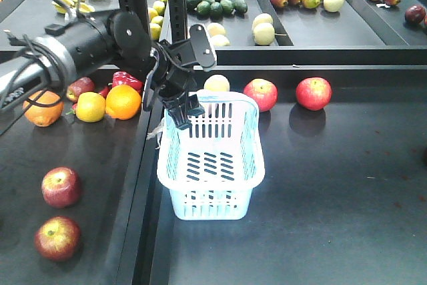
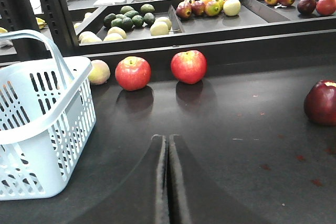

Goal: Pick three apples into basket with both arms
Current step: 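Close the left gripper on the basket handle and lift the basket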

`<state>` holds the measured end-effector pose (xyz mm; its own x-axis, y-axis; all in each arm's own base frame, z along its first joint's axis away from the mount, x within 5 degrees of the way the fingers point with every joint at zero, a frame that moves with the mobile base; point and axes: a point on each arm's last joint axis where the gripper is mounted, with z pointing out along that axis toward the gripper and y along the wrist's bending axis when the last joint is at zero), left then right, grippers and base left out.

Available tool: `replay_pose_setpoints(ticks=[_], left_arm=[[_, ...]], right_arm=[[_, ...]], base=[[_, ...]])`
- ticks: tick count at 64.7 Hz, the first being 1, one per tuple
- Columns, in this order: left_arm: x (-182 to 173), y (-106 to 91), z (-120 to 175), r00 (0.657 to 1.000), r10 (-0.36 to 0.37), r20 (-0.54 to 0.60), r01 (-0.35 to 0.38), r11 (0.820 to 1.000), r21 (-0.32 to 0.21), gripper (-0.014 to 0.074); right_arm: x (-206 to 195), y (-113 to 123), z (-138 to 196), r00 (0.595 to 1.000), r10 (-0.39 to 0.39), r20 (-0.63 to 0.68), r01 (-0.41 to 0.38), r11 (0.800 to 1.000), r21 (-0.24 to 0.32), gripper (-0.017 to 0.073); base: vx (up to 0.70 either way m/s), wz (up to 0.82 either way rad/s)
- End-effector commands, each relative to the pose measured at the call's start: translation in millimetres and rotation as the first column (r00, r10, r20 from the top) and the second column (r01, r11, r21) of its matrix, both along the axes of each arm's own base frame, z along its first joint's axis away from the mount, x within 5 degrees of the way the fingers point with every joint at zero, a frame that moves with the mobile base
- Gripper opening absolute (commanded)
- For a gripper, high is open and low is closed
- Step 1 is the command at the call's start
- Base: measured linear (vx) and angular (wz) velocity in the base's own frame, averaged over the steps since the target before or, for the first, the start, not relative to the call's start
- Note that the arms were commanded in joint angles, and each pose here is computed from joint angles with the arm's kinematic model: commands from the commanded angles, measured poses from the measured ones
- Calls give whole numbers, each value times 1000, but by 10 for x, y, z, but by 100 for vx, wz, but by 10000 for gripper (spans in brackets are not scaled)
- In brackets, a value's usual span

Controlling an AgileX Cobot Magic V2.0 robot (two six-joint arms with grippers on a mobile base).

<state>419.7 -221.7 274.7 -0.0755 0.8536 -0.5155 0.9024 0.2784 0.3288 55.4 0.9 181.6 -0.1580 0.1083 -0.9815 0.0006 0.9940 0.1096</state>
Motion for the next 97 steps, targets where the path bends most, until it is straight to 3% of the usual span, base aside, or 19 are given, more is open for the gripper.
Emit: replay_pose_setpoints(ticks=[1, 13, 21, 39, 52, 56, 67, 72, 80, 89, 97], left_arm=[[-7, -11, 336, 992, 18, 127, -11, 998, -57, 428], [89, -39, 195, 989, 31, 146, -24, 998, -52, 388], [126, -50, 164, 986, 41, 163, -31, 998, -61, 318], [123, -53, 151, 988, 49, 148, -39, 997, -68, -10], [-48, -11, 464, 990, 123, 73, -110, 979, -169, -8], [-160, 22, 665, 987, 155, 43, -142, 965, -222, -8], [-537, 136, 1141, 983, 174, -56, -183, 935, -303, -8], [-729, 198, 1306, 977, 173, -122, -203, 928, -312, -8], [-1041, 311, 1447, 946, 173, -274, -245, 936, -254, -8], [-1317, 468, 1663, 897, 282, -341, -384, 878, -285, -8], [-1550, 642, 1766, 823, 408, -394, -533, 795, -289, -8]], right_arm=[[7, -4, 48, 997, -7, 70, 7, 1000, -1, -9], [7, -4, 48, 997, -7, 70, 7, 1000, -1, -9], [7, -4, 48, 997, -7, 70, 7, 1000, -1, -9], [7, -4, 48, 997, -7, 70, 7, 1000, -1, -9], [7, -4, 48, 997, -7, 70, 7, 1000, -1, -9], [7, -4, 48, 997, -7, 70, 7, 1000, -1, -9], [7, -4, 48, 997, -7, 70, 7, 1000, -1, -9], [7, -4, 48, 997, -7, 70, 7, 1000, -1, -9], [7, -4, 48, 997, -7, 70, 7, 1000, -1, -9], [7, -4, 48, 997, -7, 70, 7, 1000, -1, -9], [7, -4, 48, 997, -7, 70, 7, 1000, -1, -9]], base=[[0, 0], [0, 0], [0, 0], [0, 0], [0, 0], [0, 0], [0, 0], [0, 0], [0, 0], [0, 0], [0, 0]])
